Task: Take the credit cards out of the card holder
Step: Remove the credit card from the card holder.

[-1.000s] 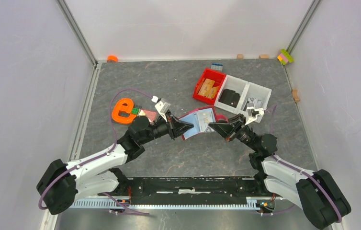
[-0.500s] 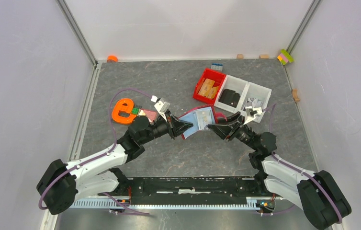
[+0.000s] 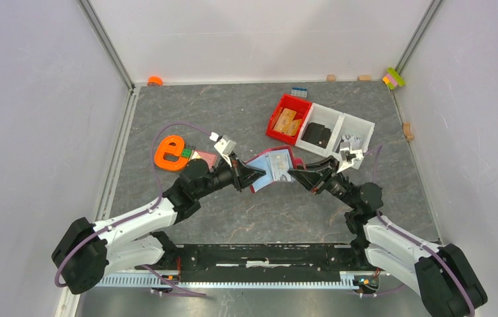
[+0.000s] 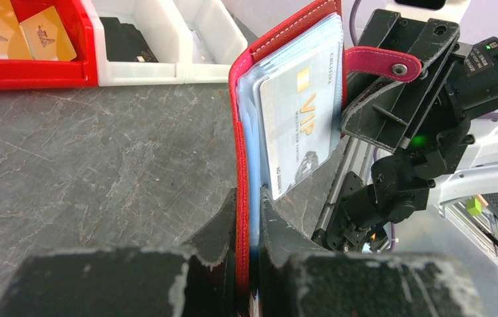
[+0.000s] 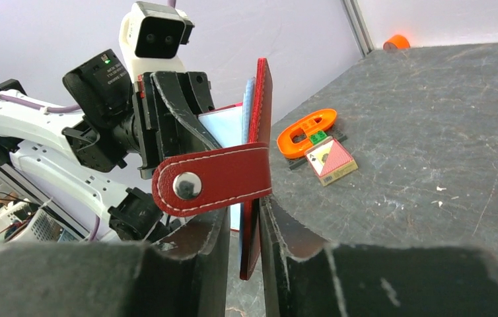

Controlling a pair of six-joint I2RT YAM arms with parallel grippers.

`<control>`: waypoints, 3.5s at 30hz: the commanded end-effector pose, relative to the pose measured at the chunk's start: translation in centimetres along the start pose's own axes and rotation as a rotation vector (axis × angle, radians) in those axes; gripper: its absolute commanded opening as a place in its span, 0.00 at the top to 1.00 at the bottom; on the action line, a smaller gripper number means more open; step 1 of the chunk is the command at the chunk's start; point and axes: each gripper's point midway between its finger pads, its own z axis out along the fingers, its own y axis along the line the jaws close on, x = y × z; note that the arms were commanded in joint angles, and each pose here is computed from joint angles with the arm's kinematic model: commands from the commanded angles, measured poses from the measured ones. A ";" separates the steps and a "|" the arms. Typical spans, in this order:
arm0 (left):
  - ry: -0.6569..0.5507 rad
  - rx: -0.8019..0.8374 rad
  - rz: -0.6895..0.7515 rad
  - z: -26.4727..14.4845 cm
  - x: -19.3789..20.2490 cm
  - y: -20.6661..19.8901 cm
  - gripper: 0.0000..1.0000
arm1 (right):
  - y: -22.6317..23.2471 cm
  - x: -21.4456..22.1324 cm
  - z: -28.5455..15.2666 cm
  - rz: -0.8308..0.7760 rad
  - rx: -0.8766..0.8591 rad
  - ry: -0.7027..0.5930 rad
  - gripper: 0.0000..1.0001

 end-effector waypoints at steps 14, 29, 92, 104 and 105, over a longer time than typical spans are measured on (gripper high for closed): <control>-0.006 0.047 0.002 1.0 -1.3 -1.0 0.98 | 0.5 -1.0 1.0 -0.022 -0.039 -0.009 0.80; 0.031 0.237 0.000 1.3 -0.9 -4.2 0.98 | 0.6 -0.6 1.2 0.004 -0.056 0.008 0.95; 0.112 0.064 -0.032 1.5 -0.5 -0.4 0.98 | -7.6 -0.3 0.4 -0.166 0.338 0.136 0.02; 0.107 0.177 -0.023 1.1 -0.8 -2.5 0.98 | -6.9 -2.4 0.9 -0.244 0.304 0.186 0.02; 0.107 0.180 -0.022 1.0 -0.8 -2.6 0.98 | -6.4 -2.5 1.2 -0.254 0.279 0.197 0.02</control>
